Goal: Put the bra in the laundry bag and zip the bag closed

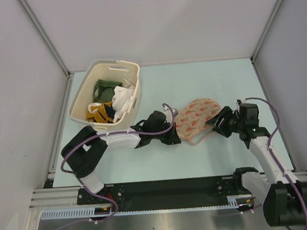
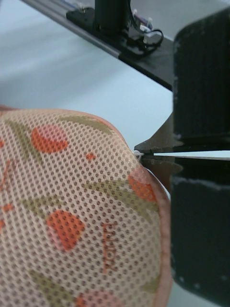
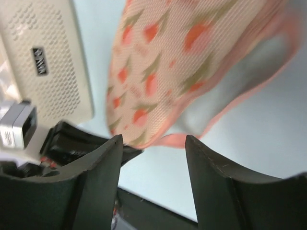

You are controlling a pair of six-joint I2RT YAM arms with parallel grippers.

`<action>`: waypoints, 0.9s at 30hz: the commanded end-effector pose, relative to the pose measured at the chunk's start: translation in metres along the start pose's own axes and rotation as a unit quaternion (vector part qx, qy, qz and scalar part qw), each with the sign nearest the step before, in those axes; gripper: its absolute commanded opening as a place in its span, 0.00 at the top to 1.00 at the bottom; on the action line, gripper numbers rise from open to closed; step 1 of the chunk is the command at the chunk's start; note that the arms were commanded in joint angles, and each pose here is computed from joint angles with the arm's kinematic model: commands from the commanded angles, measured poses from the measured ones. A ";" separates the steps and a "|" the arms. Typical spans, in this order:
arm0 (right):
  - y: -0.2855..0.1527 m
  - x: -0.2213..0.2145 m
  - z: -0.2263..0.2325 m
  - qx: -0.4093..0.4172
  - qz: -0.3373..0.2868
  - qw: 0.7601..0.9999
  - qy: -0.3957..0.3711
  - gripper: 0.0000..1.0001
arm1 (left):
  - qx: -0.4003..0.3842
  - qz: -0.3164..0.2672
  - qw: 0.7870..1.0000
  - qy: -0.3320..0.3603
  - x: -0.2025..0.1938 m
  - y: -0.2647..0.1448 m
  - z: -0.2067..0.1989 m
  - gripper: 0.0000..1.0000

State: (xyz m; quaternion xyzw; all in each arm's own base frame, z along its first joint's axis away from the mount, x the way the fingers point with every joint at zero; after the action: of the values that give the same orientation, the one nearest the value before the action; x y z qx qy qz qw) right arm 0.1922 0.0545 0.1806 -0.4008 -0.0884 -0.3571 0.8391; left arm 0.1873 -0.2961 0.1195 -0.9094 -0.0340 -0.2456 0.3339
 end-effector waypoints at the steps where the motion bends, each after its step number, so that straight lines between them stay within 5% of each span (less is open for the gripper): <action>1: 0.002 -0.038 0.010 0.054 0.075 0.993 0.075 0.40 | -0.066 -0.021 0.998 0.006 0.017 0.012 -0.036 1.00; 22: 0.036 -0.061 0.010 0.047 0.072 0.993 0.086 0.55 | -0.092 0.012 0.996 0.010 -0.004 0.028 -0.063 1.00; 27: 0.040 -0.059 0.007 0.036 0.068 0.993 0.086 0.66 | -0.089 0.009 0.996 0.013 -0.008 0.021 -0.060 1.00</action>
State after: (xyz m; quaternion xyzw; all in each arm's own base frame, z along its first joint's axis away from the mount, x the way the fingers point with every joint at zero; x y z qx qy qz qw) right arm 0.1670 0.1091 0.1373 -0.3372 0.0118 -0.2990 0.8926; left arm 0.1698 -0.3466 0.1238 -0.9237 -0.0087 -0.2402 0.2984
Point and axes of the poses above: each gripper's point midway between its finger pads, its own y axis out along the fingers, its own z axis along the line the jaws close on, x = y × z, the point moved 10 cm from there along -y, back along the fingers, and after that the axes turned 9 degrees about -y, right-handed, at the moved point
